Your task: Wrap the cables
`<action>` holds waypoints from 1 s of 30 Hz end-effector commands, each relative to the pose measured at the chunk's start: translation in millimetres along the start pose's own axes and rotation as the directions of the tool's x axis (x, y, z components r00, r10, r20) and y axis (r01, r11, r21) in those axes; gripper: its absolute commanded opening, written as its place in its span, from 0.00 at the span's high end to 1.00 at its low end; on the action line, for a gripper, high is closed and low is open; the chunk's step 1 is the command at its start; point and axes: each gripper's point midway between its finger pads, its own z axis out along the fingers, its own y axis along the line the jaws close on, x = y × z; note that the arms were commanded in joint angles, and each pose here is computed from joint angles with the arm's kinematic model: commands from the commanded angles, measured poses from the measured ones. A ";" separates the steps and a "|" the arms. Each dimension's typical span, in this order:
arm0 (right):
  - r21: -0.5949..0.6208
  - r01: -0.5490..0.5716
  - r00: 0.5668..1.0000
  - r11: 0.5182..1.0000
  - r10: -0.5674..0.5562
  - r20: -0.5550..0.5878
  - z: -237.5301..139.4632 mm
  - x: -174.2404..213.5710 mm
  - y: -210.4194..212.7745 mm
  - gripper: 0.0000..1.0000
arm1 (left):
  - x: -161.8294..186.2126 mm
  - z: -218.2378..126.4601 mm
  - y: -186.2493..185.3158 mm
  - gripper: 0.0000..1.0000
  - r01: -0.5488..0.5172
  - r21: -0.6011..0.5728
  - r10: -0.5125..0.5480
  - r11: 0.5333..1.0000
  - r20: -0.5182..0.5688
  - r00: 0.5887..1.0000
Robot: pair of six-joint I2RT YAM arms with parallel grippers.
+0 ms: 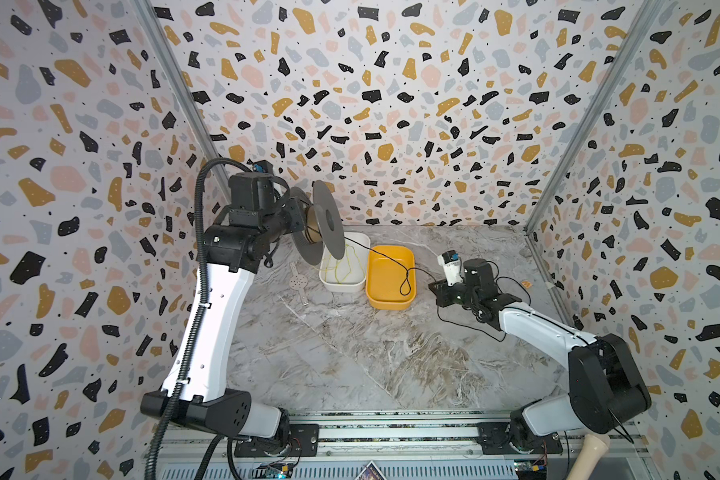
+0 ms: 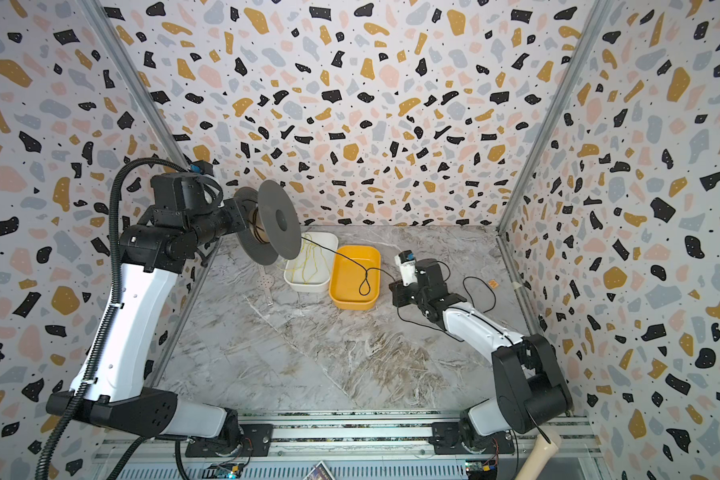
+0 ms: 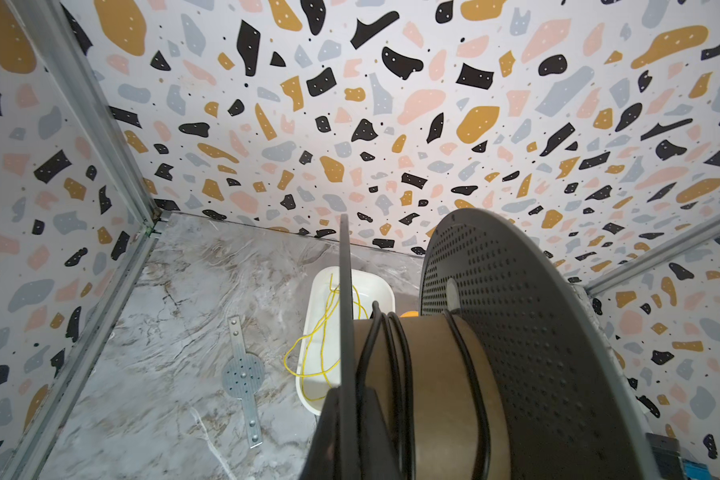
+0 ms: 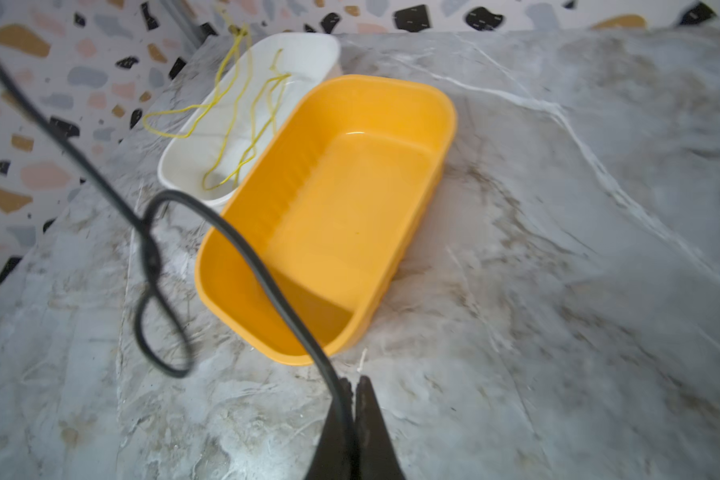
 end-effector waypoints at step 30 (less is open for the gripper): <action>0.154 -0.278 0.961 0.948 0.273 0.052 -59.3 42.8 -95.5 0.57 | -49.1 -26.8 -34.0 1.00 0.043 0.264 -0.091 0.964 0.170 0.981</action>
